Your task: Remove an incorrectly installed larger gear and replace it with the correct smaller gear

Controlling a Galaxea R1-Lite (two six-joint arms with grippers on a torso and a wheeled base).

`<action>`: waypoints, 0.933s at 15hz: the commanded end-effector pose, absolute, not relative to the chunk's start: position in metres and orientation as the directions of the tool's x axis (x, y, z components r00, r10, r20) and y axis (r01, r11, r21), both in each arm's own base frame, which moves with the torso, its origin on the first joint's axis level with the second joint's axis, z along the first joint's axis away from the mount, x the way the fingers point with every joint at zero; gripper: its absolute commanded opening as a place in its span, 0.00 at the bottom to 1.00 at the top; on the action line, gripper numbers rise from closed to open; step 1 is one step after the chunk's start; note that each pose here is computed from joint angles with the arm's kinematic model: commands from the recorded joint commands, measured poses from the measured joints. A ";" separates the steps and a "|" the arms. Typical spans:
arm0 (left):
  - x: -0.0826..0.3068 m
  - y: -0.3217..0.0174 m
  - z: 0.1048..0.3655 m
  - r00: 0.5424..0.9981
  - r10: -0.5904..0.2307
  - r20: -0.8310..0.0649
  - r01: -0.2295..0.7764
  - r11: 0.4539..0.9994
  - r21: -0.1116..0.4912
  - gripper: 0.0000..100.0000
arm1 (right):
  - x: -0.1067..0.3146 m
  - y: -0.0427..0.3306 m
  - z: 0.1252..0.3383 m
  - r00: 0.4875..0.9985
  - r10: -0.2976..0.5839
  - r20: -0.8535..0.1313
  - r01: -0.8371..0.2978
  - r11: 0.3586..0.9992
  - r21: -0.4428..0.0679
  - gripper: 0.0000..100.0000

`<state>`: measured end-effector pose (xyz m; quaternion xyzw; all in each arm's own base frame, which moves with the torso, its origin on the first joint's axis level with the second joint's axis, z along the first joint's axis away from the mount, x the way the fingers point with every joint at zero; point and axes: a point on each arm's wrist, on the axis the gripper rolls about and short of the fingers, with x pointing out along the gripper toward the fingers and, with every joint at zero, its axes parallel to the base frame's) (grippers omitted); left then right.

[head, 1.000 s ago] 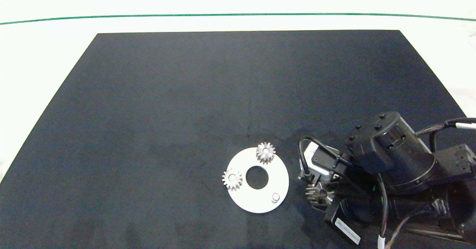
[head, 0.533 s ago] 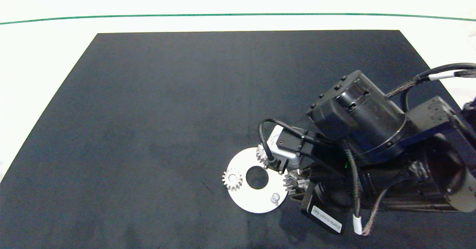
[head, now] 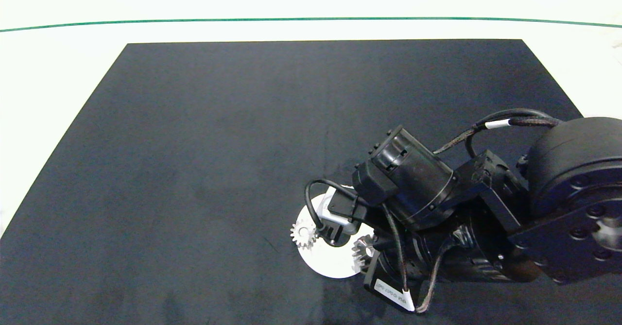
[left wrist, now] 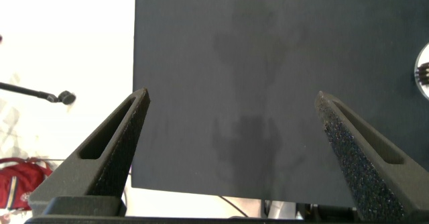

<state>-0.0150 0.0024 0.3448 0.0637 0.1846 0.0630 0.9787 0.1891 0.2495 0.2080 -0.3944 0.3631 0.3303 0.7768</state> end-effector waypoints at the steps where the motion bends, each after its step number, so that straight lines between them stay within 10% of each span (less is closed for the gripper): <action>1: -0.014 0.002 0.344 0.920 0.148 -0.363 -0.098 0.984 0.152 1.00 | 0.192 0.254 0.202 0.510 0.214 -0.833 -0.803 0.465 -0.372 0.34; 14: -0.014 0.002 0.344 0.920 0.146 -0.363 -0.097 0.984 0.151 1.00 | 0.195 0.257 0.196 0.502 0.201 -0.841 -0.805 0.463 -0.370 0.34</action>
